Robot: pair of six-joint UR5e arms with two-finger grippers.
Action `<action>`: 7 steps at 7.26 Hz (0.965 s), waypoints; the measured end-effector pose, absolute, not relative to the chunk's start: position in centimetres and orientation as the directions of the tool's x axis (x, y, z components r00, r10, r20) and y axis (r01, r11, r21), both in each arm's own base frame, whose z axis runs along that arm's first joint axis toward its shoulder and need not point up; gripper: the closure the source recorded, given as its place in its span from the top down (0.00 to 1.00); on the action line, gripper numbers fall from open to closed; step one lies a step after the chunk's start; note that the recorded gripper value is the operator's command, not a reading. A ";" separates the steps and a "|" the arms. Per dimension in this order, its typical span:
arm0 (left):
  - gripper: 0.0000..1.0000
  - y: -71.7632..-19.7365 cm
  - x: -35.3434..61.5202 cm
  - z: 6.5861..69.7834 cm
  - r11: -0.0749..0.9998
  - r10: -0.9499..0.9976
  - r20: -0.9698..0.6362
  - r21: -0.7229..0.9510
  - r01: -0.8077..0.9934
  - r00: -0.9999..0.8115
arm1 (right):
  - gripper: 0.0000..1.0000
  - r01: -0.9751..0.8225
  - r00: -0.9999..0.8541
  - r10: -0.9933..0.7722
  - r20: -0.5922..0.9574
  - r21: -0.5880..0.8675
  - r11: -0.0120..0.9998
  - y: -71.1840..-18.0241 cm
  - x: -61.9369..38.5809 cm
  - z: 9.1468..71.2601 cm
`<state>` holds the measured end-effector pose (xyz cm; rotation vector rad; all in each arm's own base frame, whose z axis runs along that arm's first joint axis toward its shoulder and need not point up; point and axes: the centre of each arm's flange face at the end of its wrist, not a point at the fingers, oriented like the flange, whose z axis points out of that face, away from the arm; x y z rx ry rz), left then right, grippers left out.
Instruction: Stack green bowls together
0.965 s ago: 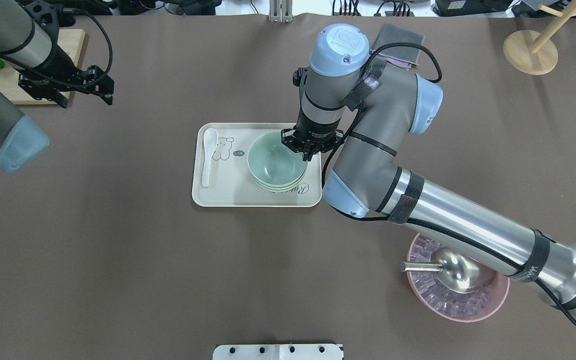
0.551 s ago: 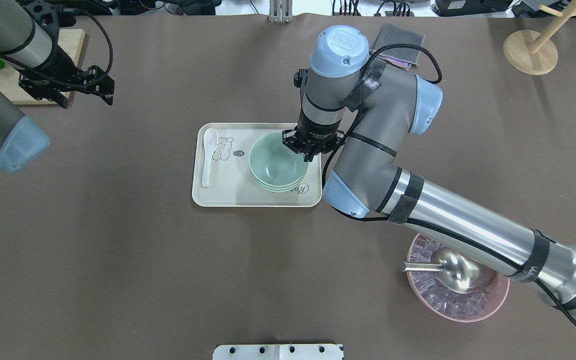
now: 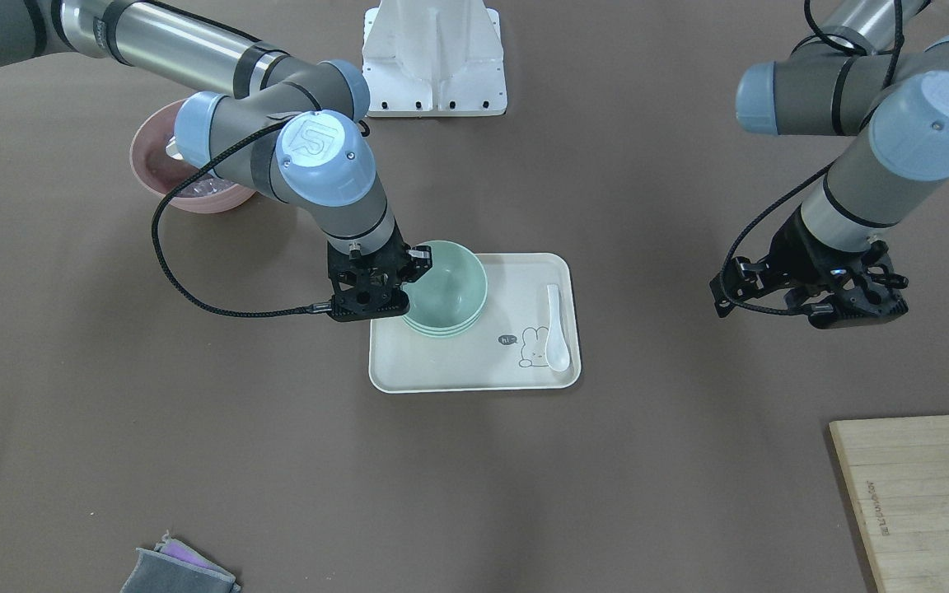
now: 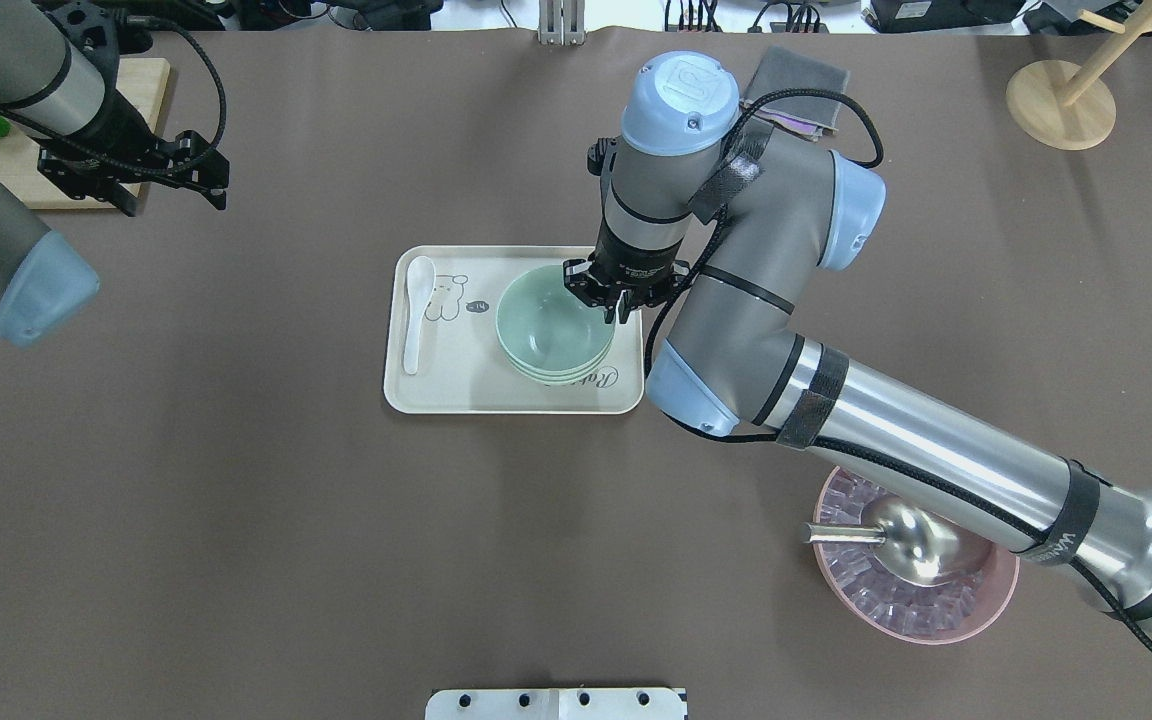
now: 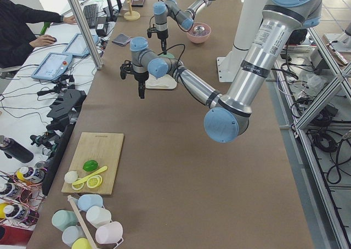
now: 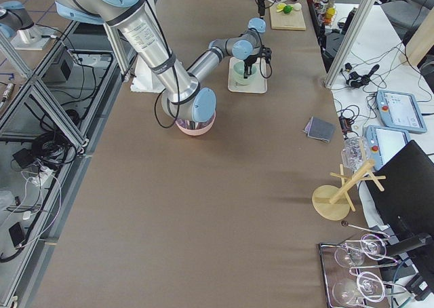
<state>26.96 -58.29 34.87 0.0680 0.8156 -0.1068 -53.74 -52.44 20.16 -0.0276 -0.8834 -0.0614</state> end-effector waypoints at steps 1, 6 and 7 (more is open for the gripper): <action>0.98 -58.3 27.0 34.9 0.993 -0.068 -0.729 0.020 0.120 0.681 | 1.00 0.063 0.627 -0.045 0.778 0.006 0.998 -52.5 -53.6 19.9; 0.98 -58.9 24.5 36.0 0.990 -0.066 -0.727 0.037 0.135 0.683 | 1.00 0.009 0.646 0.045 0.762 -0.067 0.998 -55.0 -43.7 17.6; 0.98 -59.1 21.7 38.0 0.990 -0.052 -0.717 0.053 0.128 0.695 | 1.00 0.020 0.680 0.020 0.733 -0.046 0.999 -55.9 -39.6 20.5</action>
